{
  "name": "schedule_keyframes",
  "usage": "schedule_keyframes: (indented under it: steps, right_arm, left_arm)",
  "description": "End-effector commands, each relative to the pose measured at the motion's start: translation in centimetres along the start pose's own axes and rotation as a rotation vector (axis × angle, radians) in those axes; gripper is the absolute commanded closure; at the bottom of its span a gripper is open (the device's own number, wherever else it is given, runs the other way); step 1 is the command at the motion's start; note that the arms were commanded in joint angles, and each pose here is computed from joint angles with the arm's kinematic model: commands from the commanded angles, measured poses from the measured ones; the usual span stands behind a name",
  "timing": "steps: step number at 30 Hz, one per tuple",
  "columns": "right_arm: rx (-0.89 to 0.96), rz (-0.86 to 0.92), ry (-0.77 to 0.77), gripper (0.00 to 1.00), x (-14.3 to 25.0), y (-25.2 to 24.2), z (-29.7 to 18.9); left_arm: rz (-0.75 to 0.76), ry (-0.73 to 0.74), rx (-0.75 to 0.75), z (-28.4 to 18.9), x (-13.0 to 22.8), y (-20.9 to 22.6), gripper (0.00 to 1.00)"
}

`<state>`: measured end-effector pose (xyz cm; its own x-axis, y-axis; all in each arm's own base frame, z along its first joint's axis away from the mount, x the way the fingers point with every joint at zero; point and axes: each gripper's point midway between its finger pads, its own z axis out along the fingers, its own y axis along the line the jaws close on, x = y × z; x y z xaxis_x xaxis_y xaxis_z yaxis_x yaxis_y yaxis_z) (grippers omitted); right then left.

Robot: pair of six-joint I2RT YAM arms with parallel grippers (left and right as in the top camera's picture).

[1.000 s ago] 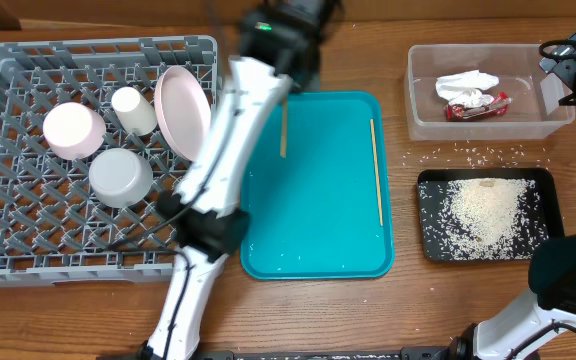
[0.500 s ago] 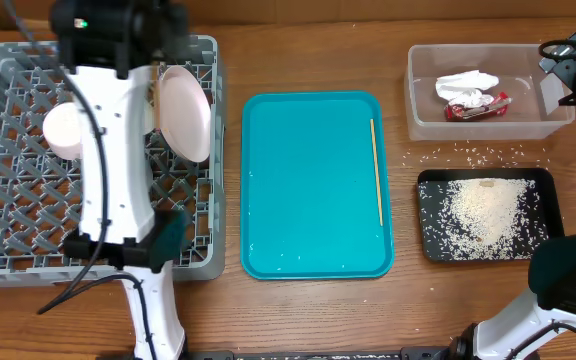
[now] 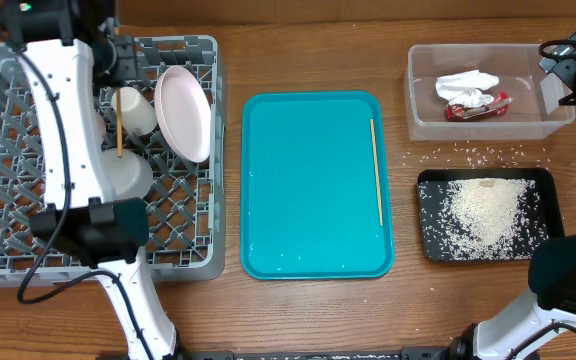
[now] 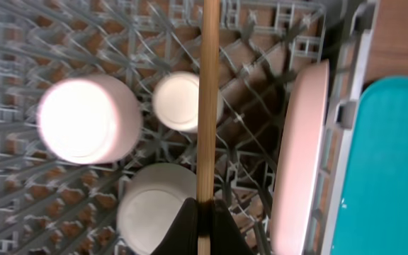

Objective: Sort waste into correct bins and load items into the dishwasher
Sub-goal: 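Carry the chopstick left and insert it upright into the dish rack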

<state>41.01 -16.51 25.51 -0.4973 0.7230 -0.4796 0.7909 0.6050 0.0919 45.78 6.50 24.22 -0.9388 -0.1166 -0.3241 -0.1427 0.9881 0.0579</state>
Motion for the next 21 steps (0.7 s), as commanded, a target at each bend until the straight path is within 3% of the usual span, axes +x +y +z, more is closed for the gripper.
schedule_keyframes:
  steps: [1,6,12,21]
  right_arm:
    - [-0.004,0.005,-0.011,0.00,-0.2,0.0,-0.3]
    - [-0.004,0.005,-0.011,0.00,-0.2,0.0,-0.3]
    - [-0.004,0.005,-0.011,0.00,-0.2,0.0,-0.3]
    - [-0.004,0.005,-0.011,0.00,-0.2,0.0,-0.3]
  left_arm:
    - [0.040,0.113,0.038,3.7,1.4,-1.1,0.96]
    - [0.072,0.209,0.054,6.5,3.0,-1.7,0.96]
    - [0.180,0.240,0.221,8.4,4.0,-6.0,0.96]
    - [0.199,0.264,0.234,11.2,4.9,-7.9,0.96]
